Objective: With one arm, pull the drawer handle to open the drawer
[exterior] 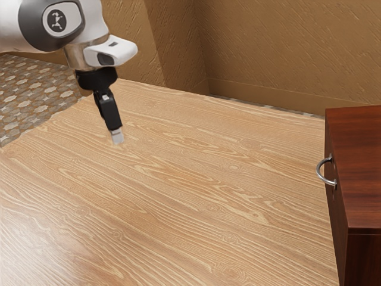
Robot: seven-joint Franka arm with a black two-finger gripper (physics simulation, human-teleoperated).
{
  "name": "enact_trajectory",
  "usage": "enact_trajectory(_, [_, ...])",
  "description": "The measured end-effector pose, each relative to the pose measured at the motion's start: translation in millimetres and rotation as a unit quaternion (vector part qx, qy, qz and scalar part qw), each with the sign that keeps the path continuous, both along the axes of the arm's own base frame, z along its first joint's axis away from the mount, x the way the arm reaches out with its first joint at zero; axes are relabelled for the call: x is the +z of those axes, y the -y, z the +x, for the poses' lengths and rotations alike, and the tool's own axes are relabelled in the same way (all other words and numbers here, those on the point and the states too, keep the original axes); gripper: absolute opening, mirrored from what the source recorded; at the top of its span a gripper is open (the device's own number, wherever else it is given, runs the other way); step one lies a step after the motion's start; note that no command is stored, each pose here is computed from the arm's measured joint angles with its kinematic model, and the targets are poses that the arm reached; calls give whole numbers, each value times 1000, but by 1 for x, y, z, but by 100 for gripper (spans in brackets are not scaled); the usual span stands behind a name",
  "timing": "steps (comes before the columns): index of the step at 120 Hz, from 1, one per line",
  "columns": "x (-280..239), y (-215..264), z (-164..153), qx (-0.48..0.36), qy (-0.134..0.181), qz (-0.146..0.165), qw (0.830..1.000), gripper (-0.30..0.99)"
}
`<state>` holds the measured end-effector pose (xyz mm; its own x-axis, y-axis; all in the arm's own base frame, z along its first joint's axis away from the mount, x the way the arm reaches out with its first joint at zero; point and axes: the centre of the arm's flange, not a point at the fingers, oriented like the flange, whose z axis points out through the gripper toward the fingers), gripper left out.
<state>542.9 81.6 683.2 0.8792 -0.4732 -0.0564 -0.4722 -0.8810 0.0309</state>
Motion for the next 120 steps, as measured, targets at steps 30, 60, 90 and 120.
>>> enact_trajectory(30, [8, -2, 3, -45, 22, 0, 999, 69])
enact_trajectory(60, [-9, 50, 23, -209, 39, 14, 977, 69])
enact_trajectory(90, [-41, 90, 71, -421, 118, -16, 899, 69])
enact_trajectory(120, [-54, 140, 106, -577, 180, -33, 796, 69])
